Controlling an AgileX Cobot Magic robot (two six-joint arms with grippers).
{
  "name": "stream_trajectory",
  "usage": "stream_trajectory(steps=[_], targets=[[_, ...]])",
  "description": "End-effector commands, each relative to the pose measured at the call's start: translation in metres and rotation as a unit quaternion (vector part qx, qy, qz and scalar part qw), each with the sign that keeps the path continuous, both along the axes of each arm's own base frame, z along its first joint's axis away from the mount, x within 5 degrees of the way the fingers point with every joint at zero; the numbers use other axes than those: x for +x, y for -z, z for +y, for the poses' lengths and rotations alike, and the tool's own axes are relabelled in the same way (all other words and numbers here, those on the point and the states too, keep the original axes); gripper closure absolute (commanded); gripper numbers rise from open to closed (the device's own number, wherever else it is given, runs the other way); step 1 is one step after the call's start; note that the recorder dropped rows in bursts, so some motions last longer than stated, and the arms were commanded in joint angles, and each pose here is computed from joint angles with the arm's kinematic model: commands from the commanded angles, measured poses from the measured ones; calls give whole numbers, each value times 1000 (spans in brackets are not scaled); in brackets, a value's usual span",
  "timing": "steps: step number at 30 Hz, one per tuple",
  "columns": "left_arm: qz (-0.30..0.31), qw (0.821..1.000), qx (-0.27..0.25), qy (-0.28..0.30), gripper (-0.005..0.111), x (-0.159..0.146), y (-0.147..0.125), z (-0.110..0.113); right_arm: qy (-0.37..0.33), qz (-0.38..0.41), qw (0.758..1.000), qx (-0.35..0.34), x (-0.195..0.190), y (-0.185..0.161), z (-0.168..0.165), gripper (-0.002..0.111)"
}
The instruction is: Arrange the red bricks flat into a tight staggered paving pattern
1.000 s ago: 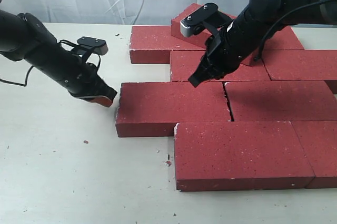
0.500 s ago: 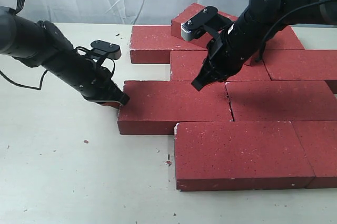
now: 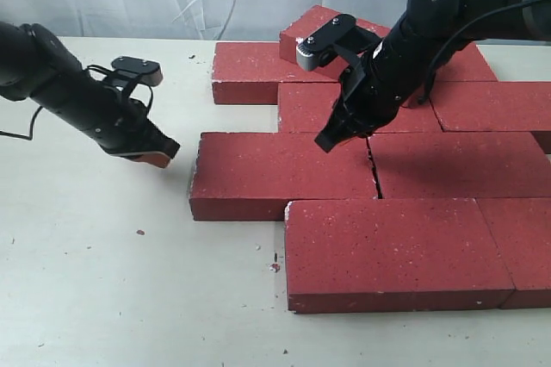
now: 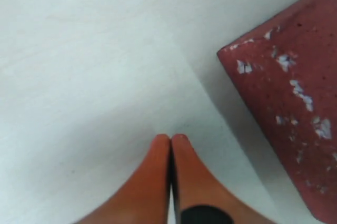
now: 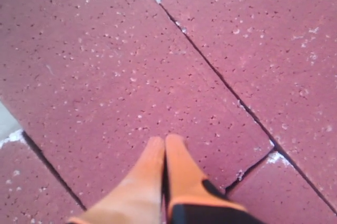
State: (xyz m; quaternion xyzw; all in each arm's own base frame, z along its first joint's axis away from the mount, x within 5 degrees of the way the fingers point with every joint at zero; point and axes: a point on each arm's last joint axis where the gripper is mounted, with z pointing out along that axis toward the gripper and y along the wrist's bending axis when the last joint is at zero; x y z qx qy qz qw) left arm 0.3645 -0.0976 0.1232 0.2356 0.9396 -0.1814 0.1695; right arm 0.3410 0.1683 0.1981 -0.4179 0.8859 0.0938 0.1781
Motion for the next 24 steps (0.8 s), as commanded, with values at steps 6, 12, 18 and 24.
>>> stream_trajectory(steps=[6,12,18,24], targets=[[-187,975,-12,-122,107,27,-66,22,13,-80,997,11,12,-8,-1,109],[-298,944,-48,-130,107,81,-115,17,88,-229,967,69,45,-42,-9,109],[-207,977,-46,-36,107,130,-123,-4,215,-139,964,74,73,-87,-91,109],[-179,980,-86,-3,107,171,-110,-29,302,-99,947,46,78,-91,-145,109]])
